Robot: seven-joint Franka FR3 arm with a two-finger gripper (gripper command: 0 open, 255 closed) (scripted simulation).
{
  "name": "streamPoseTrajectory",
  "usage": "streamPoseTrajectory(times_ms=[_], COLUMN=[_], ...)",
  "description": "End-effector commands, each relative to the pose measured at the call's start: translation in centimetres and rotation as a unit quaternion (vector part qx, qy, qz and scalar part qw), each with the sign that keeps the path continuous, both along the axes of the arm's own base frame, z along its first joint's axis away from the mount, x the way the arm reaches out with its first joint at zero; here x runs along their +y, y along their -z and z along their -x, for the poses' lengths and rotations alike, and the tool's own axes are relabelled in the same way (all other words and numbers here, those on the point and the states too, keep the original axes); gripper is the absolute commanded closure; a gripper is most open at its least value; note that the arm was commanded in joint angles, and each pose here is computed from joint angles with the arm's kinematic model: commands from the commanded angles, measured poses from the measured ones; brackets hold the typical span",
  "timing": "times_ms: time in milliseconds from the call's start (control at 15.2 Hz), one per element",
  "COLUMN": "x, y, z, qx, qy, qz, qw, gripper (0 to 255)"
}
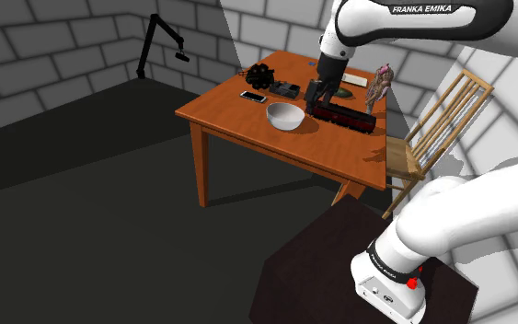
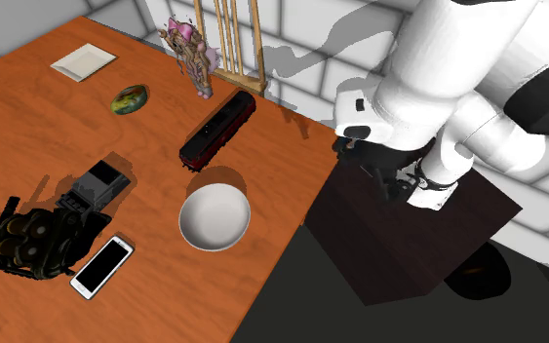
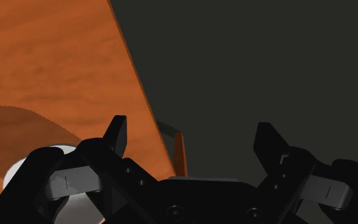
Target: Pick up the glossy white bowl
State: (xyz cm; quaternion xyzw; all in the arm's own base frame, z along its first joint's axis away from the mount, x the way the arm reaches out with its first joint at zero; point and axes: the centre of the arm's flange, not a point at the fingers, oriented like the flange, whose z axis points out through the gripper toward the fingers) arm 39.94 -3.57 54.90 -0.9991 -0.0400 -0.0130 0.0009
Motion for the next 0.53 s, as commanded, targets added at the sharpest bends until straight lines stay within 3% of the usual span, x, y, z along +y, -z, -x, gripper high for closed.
streamPoseTrajectory(times_ms=[0, 462], x=[-0.5, -2.5], y=[1.3, 6.6], z=[-2.0, -9.1], qx=[-0.001, -0.002], qy=[-0.002, -0.010], qz=[0.008, 0.037], qw=[1.0000, 0.9993], gripper=[0, 0])
